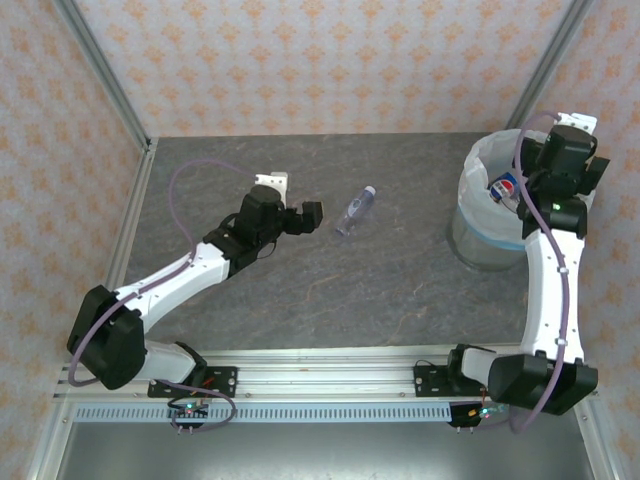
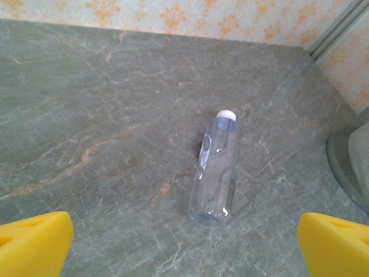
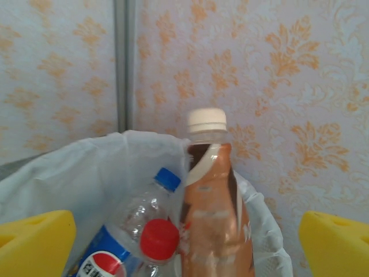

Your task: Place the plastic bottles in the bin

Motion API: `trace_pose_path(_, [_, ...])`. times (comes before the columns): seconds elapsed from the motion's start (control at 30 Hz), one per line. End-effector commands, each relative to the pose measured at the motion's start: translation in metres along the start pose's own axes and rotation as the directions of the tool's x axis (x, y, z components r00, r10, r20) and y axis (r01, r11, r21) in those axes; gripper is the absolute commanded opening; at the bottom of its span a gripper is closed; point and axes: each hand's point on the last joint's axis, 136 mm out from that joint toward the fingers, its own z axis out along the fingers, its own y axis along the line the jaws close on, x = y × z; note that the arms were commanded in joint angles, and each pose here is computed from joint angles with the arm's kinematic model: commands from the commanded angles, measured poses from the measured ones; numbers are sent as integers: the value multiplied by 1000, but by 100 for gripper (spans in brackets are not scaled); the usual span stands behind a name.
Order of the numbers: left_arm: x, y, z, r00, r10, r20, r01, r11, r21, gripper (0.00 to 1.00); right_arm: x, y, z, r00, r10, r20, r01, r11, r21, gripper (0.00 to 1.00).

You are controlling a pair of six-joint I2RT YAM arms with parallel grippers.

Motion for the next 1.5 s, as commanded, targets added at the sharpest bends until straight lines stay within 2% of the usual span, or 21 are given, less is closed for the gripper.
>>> trace_pose_path(0.0, [1,-5,2,999,29,-31,-29,999,14,100,3,6,-3,1000,15,-20,-15,999,-45,99])
trace_pose_path(0.13, [5,-2,3,999,34,-39,-34,999,3,100,20,13,13,997,-14,-77,10,999,-48,99])
trace_pose_path(0.27, [8,0,4,998,46,-52,-46,999,-5,100,21,14,15,995,42,-92,-47,998,-48,99])
trace_pose_path(0.47, [15,-7,16,994,57,-97,-55,998,27,100,5,31,-12,983,166,-74,-178,964,-200,99])
trace_pose_path(0.57, [21,-14,26,990,45,-130,-38,998,59,100,-3,45,-39,971,229,-70,-239,914,-329,99])
trace_pose_path(0.63, [25,-17,33,988,33,-151,-23,997,69,100,-3,62,-58,965,237,-114,-263,856,-445,99])
trace_pose_path(0.8, [36,-25,49,977,26,-212,-6,995,95,100,7,115,-103,929,244,-279,-371,607,-703,99])
trace_pose_path(0.87, [40,-28,52,972,29,-234,-4,994,105,100,11,129,-117,927,226,-298,-374,550,-747,99])
trace_pose_path(1.0, [51,-29,60,960,40,-276,-14,995,97,100,15,145,-130,932,210,-295,-361,502,-786,99])
trace_pose_path(1.17, [64,-25,70,947,54,-316,-48,999,26,100,20,159,-126,918,216,-333,-397,473,-787,99])
trace_pose_path(1.47, [94,-42,107,906,141,-400,-139,990,35,100,29,186,-139,925,163,-342,-379,436,-816,99])
